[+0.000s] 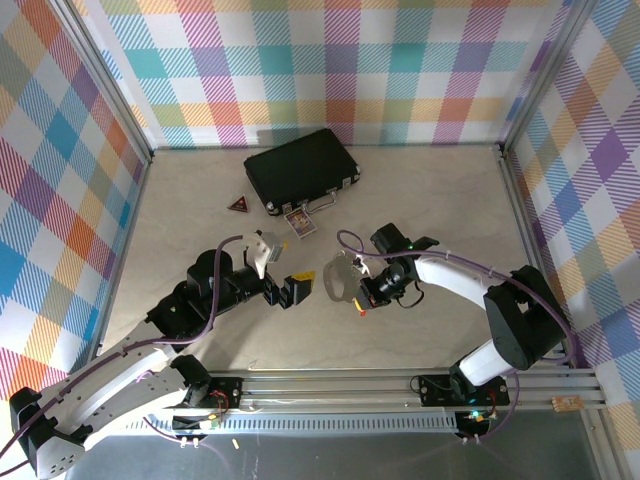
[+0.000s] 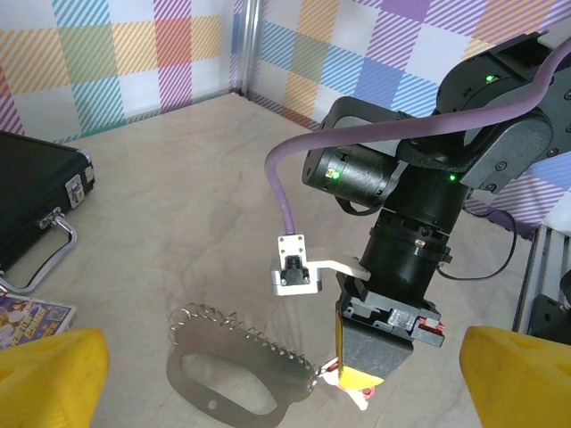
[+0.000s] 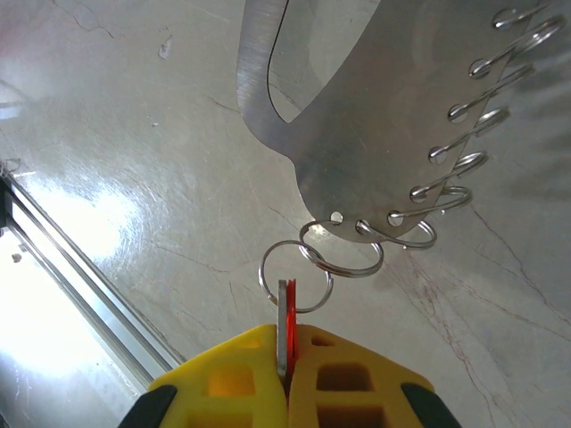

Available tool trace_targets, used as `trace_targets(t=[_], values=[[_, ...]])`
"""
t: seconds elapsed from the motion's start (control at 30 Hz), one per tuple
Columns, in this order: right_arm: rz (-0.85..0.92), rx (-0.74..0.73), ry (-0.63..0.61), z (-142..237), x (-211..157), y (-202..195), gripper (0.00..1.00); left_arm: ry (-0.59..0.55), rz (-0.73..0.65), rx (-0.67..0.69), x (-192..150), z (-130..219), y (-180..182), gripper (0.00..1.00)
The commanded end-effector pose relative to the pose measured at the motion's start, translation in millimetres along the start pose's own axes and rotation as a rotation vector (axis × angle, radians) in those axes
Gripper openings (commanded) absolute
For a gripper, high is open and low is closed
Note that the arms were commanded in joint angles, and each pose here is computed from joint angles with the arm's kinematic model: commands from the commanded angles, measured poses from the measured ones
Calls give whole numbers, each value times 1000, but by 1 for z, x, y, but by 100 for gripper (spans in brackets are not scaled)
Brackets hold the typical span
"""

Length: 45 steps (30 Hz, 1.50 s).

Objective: Put the keys on the keyring

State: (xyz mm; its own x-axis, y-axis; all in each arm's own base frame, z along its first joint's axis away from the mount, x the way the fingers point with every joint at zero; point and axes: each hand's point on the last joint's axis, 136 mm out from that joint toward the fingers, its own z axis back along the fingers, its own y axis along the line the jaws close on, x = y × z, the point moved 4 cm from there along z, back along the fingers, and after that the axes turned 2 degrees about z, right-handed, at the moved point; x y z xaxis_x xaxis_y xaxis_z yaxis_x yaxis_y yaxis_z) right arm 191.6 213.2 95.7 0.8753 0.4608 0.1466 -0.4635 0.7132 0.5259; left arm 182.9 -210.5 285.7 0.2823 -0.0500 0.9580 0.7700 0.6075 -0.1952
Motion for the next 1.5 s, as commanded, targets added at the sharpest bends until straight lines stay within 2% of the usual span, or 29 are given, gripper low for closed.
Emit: trace_targets(t=[0.0, 1.47], values=[[11, 27, -14, 2, -2, 6, 0, -42, -13, -10, 14, 1, -4, 100], [-95, 33, 30, -19, -24, -9, 0, -41, -1, -6, 7, -1, -2, 100]])
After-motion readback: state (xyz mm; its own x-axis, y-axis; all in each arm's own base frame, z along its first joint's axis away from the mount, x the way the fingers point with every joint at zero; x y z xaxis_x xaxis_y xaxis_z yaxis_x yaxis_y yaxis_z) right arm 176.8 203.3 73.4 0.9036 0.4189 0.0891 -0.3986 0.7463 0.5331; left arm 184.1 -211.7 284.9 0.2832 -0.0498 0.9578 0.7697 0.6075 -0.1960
